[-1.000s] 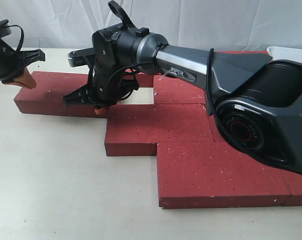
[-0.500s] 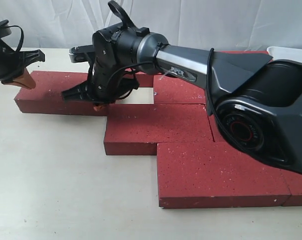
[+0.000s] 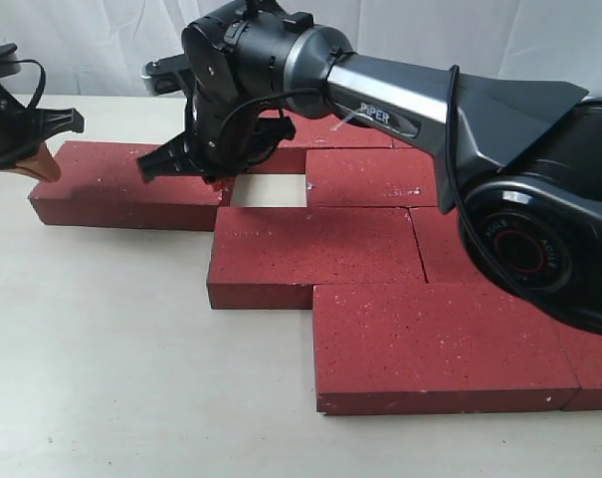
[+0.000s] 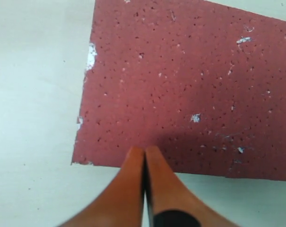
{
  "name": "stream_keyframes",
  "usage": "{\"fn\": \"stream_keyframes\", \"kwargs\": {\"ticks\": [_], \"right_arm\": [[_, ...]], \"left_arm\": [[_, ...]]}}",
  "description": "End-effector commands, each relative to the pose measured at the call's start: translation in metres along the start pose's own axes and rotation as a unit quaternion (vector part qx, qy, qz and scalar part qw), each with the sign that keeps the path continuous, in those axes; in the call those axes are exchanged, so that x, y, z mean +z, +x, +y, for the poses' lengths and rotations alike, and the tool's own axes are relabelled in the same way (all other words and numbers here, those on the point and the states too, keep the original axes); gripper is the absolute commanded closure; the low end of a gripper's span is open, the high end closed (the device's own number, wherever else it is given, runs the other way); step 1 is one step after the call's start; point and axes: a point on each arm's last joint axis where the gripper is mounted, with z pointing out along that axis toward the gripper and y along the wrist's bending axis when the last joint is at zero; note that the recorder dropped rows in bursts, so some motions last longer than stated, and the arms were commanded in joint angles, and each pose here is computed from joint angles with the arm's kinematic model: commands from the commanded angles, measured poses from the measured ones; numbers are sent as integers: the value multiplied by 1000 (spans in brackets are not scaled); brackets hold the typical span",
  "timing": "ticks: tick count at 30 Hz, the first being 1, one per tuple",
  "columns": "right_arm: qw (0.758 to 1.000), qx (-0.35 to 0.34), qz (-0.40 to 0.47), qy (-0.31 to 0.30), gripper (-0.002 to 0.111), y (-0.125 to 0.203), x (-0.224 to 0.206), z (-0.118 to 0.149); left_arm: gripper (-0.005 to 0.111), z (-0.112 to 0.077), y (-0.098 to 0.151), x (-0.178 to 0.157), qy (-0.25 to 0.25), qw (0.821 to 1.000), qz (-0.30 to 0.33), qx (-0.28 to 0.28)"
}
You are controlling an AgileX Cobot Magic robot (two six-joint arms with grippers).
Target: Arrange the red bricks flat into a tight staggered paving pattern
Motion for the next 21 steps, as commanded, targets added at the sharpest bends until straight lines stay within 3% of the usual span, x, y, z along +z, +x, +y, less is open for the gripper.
{"fn": "stream_keyframes", "kwargs": {"ticks": [1,6,21], "right_arm": [[998,-26,53,36,109,9,-4,-9],[991,-69,110,30,109,19,-4,-9],[983,-115,140,27,109,28,21,-9]], "left_arm": [[107,1,1,-3,-7,1000,-4,5],[107,1,1,-3,-6,1000,-4,4],[107,1,-1,-3,-7,1000,-12,3]]}}
